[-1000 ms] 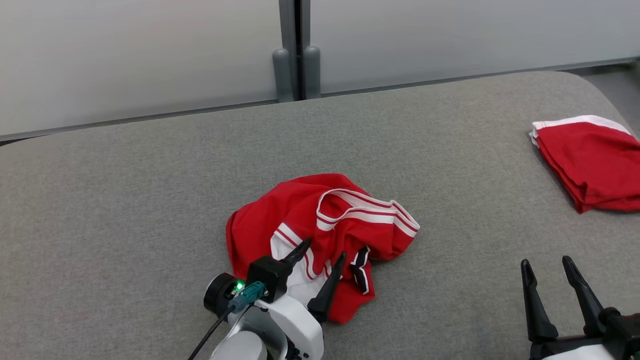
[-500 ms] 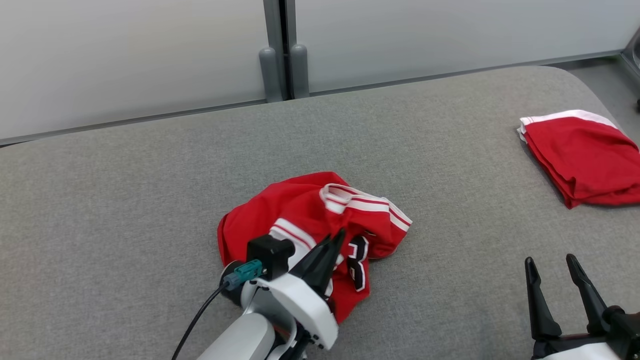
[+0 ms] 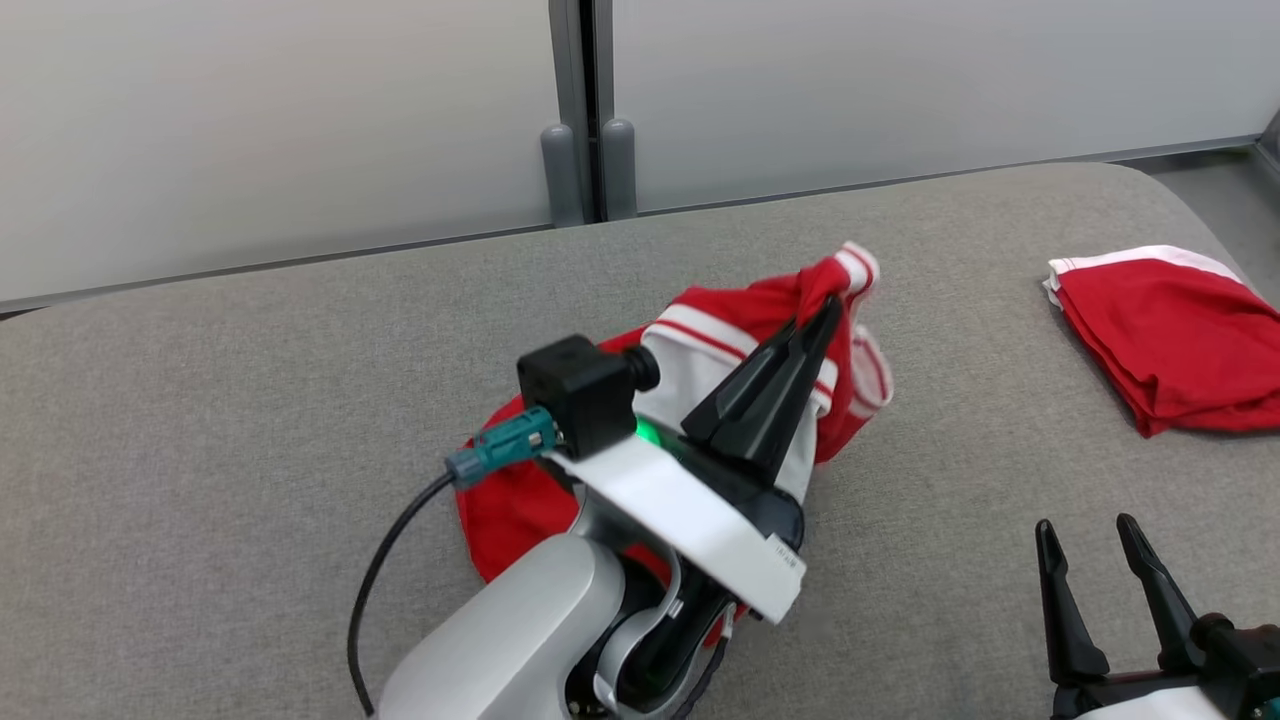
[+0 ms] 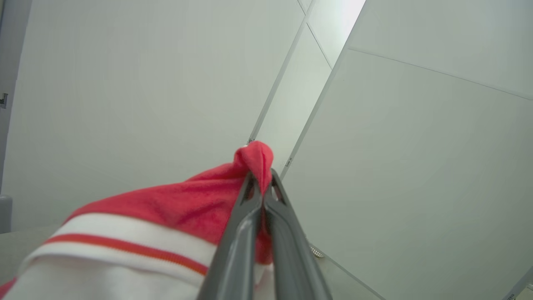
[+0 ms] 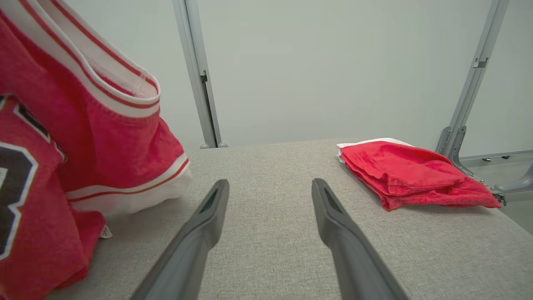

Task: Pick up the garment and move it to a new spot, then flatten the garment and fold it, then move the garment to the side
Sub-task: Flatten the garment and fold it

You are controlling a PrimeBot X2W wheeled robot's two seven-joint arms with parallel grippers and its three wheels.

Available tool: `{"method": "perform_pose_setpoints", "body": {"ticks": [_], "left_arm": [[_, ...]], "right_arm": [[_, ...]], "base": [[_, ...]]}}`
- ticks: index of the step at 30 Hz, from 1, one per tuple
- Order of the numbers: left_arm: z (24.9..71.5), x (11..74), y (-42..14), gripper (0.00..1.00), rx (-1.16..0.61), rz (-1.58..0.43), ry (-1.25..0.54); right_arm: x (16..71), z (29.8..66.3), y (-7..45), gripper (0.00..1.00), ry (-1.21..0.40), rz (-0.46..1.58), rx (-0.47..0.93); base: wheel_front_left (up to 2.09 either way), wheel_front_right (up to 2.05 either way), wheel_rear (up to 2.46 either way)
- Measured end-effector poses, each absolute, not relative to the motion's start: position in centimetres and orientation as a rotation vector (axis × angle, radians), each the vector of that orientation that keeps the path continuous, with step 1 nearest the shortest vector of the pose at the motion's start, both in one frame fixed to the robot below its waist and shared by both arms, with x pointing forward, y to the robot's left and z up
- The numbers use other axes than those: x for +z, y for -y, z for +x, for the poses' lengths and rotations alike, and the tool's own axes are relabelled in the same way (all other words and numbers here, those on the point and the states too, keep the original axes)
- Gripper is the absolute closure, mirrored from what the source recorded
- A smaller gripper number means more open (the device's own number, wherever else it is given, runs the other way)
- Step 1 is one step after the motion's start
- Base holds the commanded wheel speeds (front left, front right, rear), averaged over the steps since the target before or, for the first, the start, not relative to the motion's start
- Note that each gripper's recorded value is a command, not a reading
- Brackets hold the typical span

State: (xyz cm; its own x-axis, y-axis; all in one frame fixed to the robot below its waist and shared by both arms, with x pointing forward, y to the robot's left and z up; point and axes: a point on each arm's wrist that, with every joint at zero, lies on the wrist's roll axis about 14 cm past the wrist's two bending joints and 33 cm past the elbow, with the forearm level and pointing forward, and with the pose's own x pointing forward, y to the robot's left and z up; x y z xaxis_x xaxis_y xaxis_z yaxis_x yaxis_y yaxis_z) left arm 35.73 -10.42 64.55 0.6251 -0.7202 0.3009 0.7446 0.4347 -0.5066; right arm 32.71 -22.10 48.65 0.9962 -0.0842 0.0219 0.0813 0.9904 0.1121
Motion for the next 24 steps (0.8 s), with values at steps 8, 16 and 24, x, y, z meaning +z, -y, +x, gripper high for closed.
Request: {"method": "perform_pose_setpoints", "body": {"ticks": [8,16,24], "left_arm": [[35.0,72.1,10.4,1.0,-0.941,-0.803,0.168],[32.6,76.3,10.0,1.0,-0.984,-0.841,0.251],[32.3,75.5,6.7,1.0,-0.93,-0.813,0.227]], "right_arm": [[48.9,32.3,22.1,0.0,0.037,0.124,-0.085],[48.9,31.7,22.4,0.0,0.04,0.132,-0.098],[48.9,32.1,21.5,0.0,0.04,0.122,-0.063]], "base": [[0.0,0.0,0.0],[0.0,0.0,0.0],[0.0,0.0,0.0]]}}
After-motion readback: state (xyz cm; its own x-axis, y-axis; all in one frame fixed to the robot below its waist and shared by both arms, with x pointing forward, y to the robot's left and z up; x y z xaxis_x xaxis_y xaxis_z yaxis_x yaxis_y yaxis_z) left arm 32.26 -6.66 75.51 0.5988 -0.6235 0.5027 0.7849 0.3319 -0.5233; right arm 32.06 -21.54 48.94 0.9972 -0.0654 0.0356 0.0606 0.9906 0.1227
